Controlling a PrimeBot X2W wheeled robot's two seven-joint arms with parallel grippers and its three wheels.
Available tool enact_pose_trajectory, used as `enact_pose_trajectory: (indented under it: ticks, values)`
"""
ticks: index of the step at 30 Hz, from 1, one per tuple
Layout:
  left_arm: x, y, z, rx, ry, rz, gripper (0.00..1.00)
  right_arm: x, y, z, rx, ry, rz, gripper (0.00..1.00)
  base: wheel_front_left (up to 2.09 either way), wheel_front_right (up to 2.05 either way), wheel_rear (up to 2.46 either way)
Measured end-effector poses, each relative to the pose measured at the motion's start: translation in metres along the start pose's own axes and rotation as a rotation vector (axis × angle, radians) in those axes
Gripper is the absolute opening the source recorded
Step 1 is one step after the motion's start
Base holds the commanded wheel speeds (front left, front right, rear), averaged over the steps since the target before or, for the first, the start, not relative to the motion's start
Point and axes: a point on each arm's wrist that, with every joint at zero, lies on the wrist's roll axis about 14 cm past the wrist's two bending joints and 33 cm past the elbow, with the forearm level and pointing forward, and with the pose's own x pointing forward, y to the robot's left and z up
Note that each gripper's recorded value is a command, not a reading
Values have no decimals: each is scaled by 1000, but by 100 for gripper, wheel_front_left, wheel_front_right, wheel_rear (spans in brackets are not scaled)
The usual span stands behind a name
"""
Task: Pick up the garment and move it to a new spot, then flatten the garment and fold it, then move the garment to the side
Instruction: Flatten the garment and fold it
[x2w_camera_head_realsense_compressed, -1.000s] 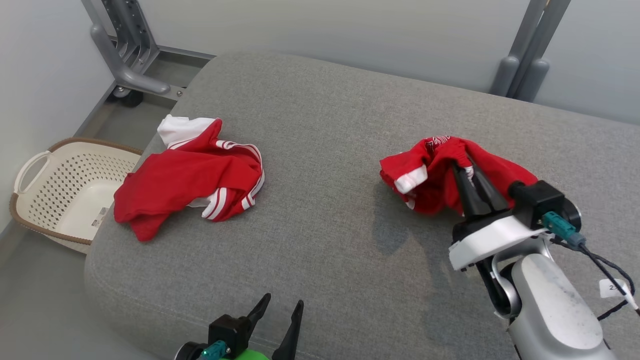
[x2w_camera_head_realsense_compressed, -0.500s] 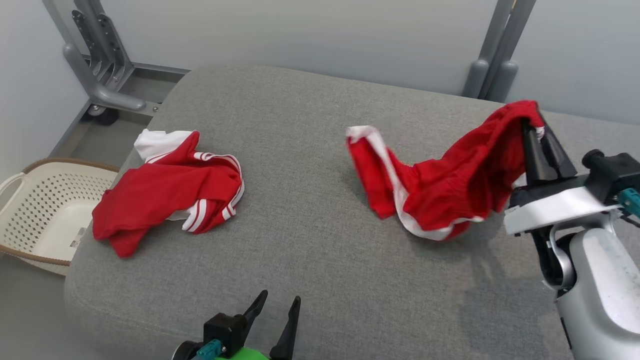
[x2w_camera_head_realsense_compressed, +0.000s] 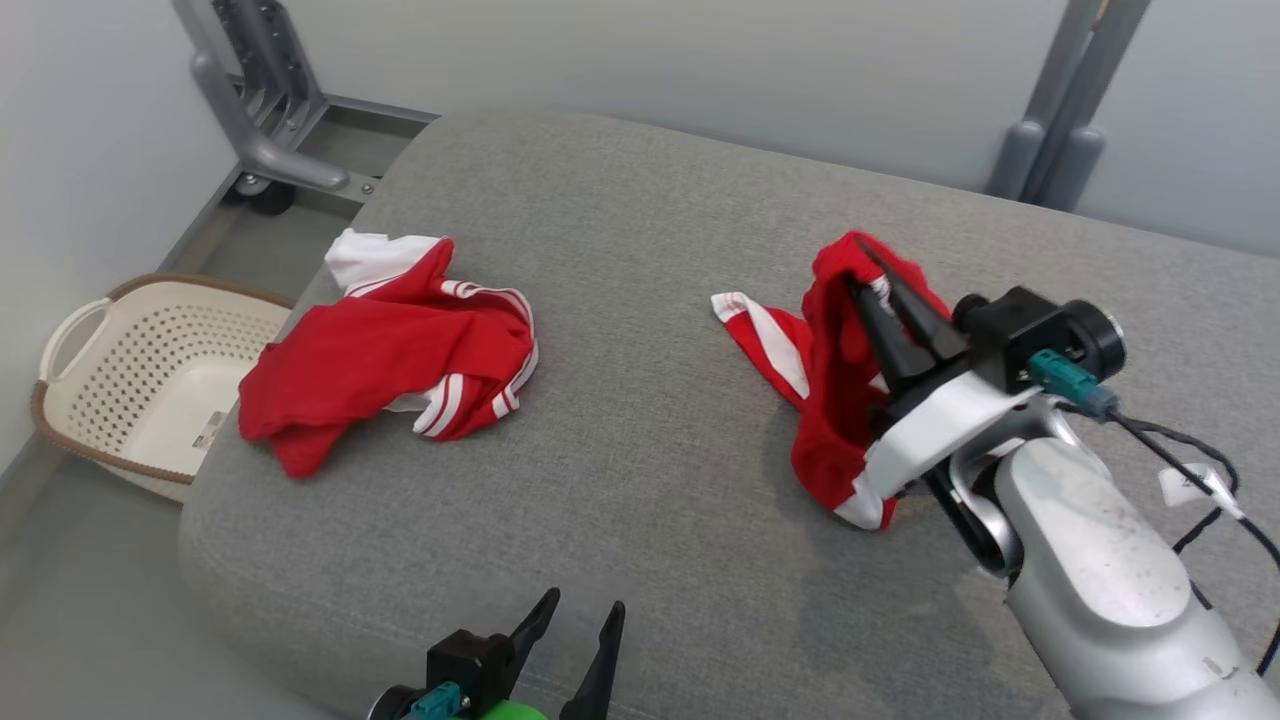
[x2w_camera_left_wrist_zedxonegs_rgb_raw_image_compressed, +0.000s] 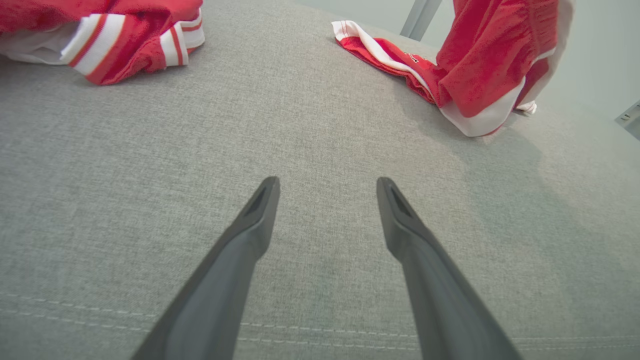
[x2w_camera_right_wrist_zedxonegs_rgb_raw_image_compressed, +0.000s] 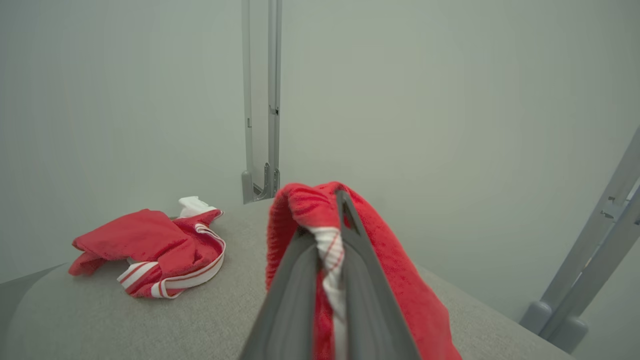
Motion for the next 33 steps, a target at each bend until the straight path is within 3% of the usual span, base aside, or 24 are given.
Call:
enact_pose_trajectory:
  ticks: [2, 4, 5, 11, 17, 22, 27, 33]
  values:
    - [-4, 6, 0, -8, -2, 25, 100, 5, 18, -26, 16, 75, 51, 13, 0, 0, 0]
    - [-8, 13, -2, -12, 1, 53, 100, 7, 32, -53, 36, 160, 90, 44, 0, 0, 0]
    - [-11, 16, -3, -15, 0, 67, 100, 8, 37, -64, 45, 189, 102, 100, 0, 0, 0]
    - [-21, 38, -2, -30, -5, 153, 100, 24, 72, -95, 114, 253, 182, 100, 0, 0, 0]
    - [-21, 42, -3, -22, 2, 164, 100, 18, 74, -102, 153, 267, 186, 100, 0, 0, 0]
    - [-10, 30, -2, -9, 6, 110, 100, -6, 13, -109, 155, 293, 21, 100, 0, 0, 0]
    - [0, 16, -1, 0, 10, 54, 100, -55, -55, -124, 157, 345, -187, 100, 0, 0, 0]
    - [9, 11, -5, 7, 36, 31, 100, -99, -99, -149, 230, 404, -374, 100, 0, 0, 0]
